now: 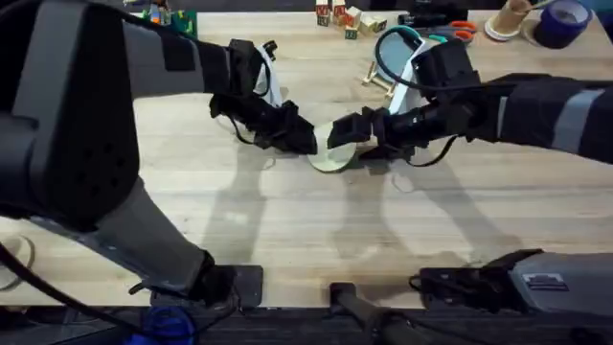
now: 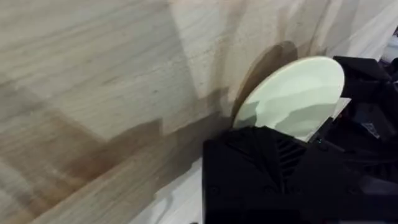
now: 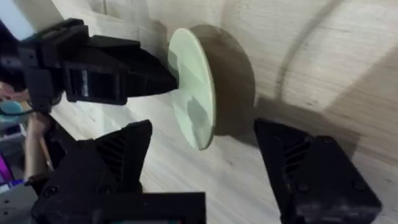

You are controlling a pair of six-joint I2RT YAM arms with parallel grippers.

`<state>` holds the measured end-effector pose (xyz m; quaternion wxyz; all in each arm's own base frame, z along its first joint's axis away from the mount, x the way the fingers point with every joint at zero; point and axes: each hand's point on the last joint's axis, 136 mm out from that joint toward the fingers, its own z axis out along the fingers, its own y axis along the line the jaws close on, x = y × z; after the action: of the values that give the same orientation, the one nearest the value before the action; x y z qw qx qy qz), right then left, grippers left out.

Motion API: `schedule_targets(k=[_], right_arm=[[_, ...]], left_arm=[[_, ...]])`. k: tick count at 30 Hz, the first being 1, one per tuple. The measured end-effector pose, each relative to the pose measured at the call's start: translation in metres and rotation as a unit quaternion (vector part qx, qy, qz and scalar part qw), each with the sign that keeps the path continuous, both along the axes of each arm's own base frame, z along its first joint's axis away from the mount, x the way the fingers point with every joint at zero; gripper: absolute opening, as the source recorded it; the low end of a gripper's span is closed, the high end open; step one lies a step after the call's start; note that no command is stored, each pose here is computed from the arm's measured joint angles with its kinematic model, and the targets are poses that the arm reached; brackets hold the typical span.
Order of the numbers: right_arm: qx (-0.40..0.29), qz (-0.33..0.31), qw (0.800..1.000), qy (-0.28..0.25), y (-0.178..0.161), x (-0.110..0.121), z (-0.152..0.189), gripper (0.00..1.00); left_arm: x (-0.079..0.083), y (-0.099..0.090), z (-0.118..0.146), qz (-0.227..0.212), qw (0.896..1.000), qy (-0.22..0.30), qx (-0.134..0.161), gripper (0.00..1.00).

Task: Pick up the plates from the table one by one and place each into a slot on the dish rack.

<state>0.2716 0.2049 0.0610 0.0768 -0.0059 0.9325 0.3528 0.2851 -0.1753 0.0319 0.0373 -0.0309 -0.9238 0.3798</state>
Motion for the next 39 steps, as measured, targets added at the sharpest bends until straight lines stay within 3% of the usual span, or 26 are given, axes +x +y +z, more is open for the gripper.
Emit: schedule_targets(k=[12, 18, 20, 34, 39], right_arm=[[0.019, -0.009, 1.000, -0.009, 0.016, 0.007, 0.003, 0.984], [0.020, -0.010, 1.000, -0.005, 0.018, 0.006, 0.003, 0.761], [0.020, -0.011, 1.000, -0.004, 0.018, 0.006, 0.003, 0.646], [0.010, -0.018, 1.000, -0.003, 0.014, 0.006, -0.001, 0.184], [0.007, -0.020, 1.000, -0.003, 0.013, 0.007, -0.002, 0.111]], left_arm=[[0.000, 0.000, 0.000, 0.000, 1.000, 0.000, 0.000, 0.042], [0.000, 0.000, 0.000, 0.000, 1.000, 0.000, 0.000, 0.042], [0.000, 0.000, 0.000, 0.000, 1.000, 0.000, 0.000, 0.042], [0.000, 0.000, 0.000, 0.000, 1.000, 0.001, 0.000, 0.040], [0.000, 0.000, 0.000, 0.000, 1.000, 0.000, 0.000, 0.041]])
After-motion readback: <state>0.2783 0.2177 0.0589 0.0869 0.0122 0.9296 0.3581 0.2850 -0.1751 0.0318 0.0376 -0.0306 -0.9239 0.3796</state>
